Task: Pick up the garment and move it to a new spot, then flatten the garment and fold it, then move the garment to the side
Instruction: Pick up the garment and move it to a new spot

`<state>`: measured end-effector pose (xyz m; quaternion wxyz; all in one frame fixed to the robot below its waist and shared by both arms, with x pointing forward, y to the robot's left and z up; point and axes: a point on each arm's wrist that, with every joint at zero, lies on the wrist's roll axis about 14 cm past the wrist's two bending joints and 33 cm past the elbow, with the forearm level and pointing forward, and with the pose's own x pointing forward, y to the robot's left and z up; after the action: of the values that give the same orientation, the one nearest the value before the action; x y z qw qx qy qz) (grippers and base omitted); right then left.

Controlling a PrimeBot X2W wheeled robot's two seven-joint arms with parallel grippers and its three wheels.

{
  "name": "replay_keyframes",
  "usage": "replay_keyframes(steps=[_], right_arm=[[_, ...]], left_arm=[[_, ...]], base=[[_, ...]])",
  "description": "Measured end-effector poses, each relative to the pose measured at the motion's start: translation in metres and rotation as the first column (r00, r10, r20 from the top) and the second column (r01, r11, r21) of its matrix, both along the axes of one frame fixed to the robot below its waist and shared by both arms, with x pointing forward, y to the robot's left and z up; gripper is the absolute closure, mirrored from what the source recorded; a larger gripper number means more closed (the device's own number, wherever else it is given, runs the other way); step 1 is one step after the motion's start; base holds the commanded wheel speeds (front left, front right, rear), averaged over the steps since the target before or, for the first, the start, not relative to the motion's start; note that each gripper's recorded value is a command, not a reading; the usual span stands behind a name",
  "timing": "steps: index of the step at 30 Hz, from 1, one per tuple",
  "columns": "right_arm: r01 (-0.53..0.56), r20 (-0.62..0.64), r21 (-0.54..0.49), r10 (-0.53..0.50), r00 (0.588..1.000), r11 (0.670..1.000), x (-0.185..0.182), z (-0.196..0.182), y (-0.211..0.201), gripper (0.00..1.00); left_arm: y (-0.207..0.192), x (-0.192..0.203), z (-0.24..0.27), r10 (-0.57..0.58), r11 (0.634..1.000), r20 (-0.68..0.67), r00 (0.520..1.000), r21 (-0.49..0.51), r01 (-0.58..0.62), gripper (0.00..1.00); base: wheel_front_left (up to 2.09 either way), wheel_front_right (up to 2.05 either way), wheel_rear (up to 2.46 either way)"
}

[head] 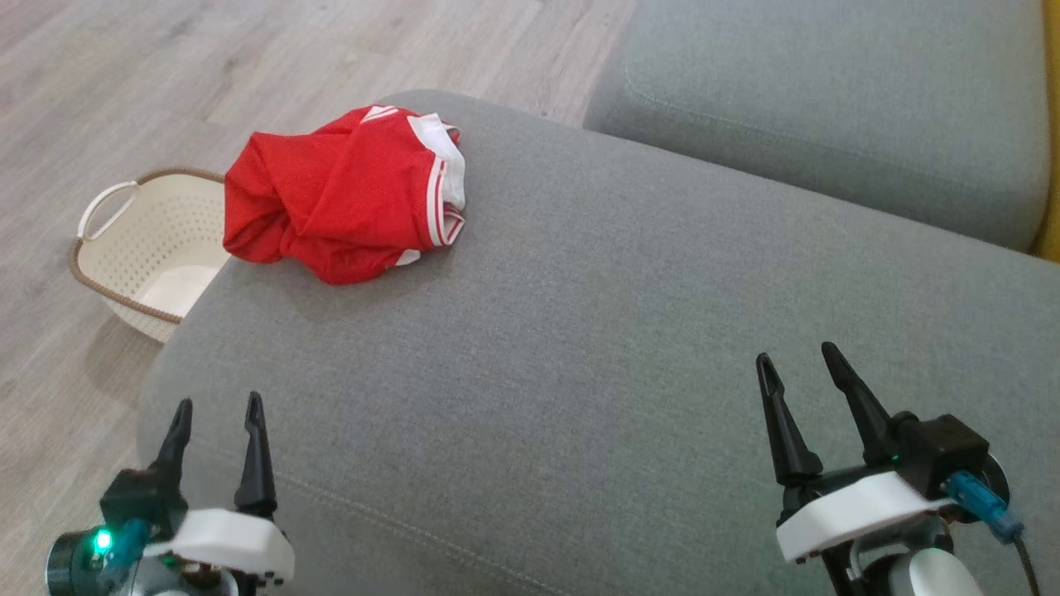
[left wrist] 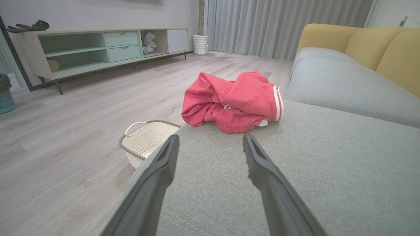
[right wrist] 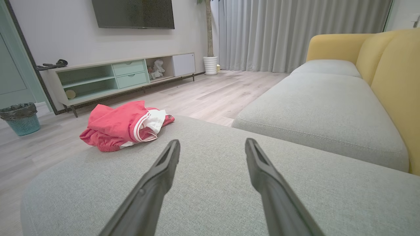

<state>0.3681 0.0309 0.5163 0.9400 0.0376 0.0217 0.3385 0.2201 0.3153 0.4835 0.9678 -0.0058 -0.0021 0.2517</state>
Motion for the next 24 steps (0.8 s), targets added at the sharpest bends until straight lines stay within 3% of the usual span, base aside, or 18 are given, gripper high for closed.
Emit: replay_keyframes(steps=[6, 13, 18, 24], right_arm=[[0.008, -0.034, -0.024, -0.009, 0.999, 1.000, 0.008, -0.009, -0.004, 0.00], [0.025, -0.028, -0.057, -0.026, 0.999, 0.998, 0.053, -0.014, -0.015, 0.00], [0.048, -0.035, -0.077, -0.051, 0.998, 0.996, 0.087, -0.028, -0.027, 0.00], [0.051, -0.114, -0.117, -0.065, 0.991, 0.992, 0.101, -0.068, -0.040, 0.00]], left_arm=[[0.007, 0.028, 0.006, -0.017, 1.000, 0.005, 1.000, -0.012, 0.017, 0.00], [0.028, 0.103, 0.015, -0.046, 0.999, -0.001, 0.999, -0.014, 0.046, 0.00], [0.036, 0.163, -0.008, -0.096, 0.995, -0.088, 0.992, -0.045, 0.092, 0.00], [0.047, 0.211, -0.057, -0.122, 0.990, -0.252, 0.960, -0.099, 0.099, 0.00]], base=[[0.00, 0.00, 0.00], [0.00, 0.00, 0.00], [0.00, 0.00, 0.00], [0.00, 0.00, 0.00]])
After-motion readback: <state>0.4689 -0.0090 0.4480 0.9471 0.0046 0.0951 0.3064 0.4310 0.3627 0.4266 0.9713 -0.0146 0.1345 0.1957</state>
